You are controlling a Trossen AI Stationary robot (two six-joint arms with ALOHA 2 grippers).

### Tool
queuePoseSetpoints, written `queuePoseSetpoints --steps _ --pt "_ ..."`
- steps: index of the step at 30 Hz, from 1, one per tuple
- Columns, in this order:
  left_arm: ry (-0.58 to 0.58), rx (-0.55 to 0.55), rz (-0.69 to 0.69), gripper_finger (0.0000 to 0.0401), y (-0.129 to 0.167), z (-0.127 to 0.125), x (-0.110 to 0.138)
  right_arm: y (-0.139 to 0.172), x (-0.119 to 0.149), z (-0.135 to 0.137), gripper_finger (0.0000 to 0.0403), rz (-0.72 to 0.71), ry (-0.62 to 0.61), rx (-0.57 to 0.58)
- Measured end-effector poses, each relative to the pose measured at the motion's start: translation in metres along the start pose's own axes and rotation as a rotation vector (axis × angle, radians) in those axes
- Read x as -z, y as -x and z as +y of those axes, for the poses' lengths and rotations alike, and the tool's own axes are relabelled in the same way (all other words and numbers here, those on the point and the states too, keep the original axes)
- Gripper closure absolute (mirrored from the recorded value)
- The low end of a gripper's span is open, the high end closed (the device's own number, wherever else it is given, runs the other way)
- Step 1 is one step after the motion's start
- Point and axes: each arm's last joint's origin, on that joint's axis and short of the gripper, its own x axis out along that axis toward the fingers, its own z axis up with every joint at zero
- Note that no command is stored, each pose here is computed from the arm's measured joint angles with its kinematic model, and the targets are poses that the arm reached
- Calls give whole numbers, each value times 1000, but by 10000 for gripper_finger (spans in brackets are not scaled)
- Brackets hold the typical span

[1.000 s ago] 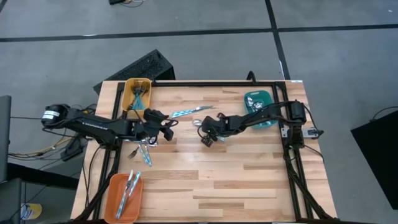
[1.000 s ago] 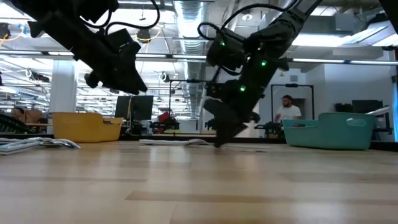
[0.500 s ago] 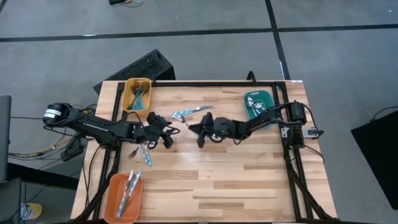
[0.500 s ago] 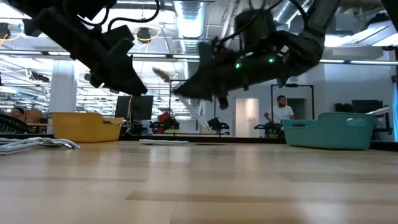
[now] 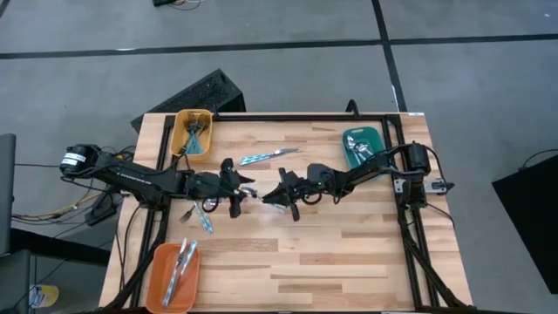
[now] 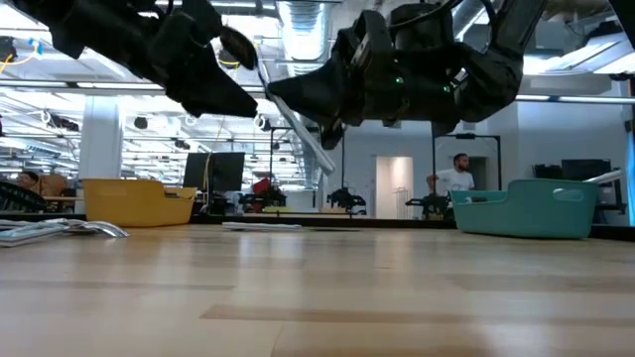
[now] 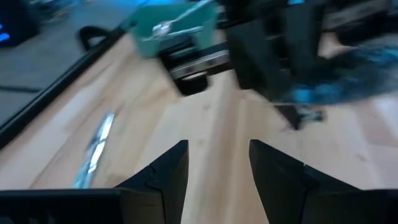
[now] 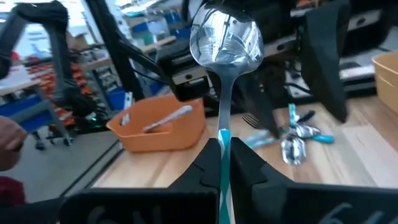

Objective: Sort silverware by color (type)
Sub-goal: Put the white-blue spoon into the blue bin

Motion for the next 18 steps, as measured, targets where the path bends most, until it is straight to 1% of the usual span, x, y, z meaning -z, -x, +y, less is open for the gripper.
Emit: queuePoseSetpoints --steps 4,7,11,15,18 --pt "-35 123 -38 244 0 -4 -4 0 -3 1 380 -19 1 -31" --pt "-48 181 -83 244 1 -6 -9 0 -3 1 380 -22 1 -31" --pt "-69 206 -140 244 2 -7 -14 0 -3 1 380 -21 -1 -31" --pt "-75 209 -162 245 2 -7 -16 0 -3 1 380 -21 0 -31" --pt "-79 209 -161 264 2 -7 -16 0 -3 1 380 -21 6 -31"
